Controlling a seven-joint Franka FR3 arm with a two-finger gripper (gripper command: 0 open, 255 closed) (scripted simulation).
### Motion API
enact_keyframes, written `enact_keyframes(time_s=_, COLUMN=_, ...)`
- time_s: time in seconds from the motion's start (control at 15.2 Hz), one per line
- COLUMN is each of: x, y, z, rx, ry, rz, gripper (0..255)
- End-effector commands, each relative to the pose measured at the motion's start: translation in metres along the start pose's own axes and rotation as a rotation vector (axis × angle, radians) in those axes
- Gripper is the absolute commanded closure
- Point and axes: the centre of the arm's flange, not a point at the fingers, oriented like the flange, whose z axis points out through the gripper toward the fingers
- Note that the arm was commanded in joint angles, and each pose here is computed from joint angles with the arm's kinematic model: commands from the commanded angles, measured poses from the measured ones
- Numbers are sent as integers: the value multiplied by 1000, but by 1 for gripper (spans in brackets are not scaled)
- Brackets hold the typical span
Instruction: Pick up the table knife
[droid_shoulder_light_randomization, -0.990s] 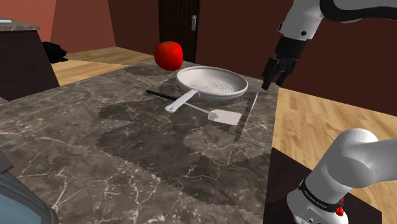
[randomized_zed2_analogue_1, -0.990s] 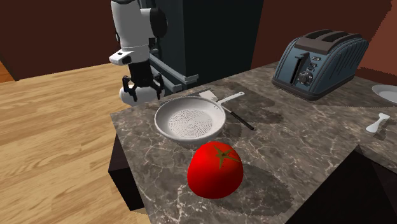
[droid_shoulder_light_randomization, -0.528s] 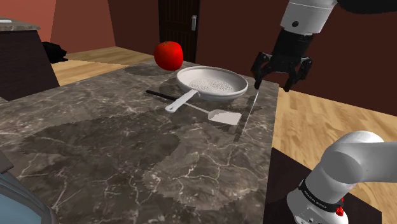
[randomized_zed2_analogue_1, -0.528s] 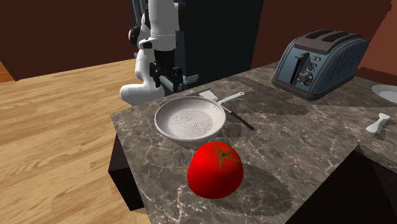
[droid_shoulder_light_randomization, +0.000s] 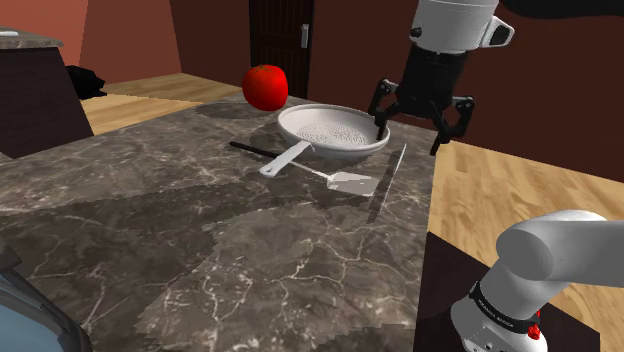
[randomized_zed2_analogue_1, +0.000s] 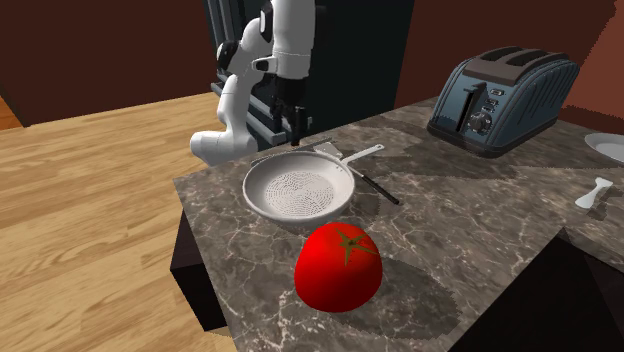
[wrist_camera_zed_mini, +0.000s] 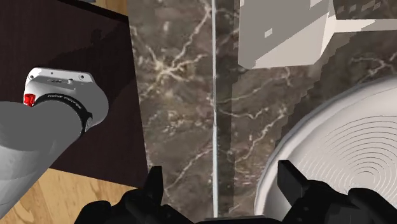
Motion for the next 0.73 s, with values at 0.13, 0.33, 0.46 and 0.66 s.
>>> enact_keyframes(time_s=0.13, x=-4, y=-1, z=20, rx=-1, ry=1, rz=9, gripper=0)
enact_keyframes(time_s=0.33, x=-5, y=-1, z=28, rx=-1, ry=1, rz=9, gripper=0)
enact_keyframes(time_s=0.46, x=-6, y=-2, z=27, rx=-1, ry=0, rz=8, gripper=255)
enact_keyframes(time_s=0.66, x=-6, y=-3, z=27, rx=-1, ry=0, rz=8, gripper=255)
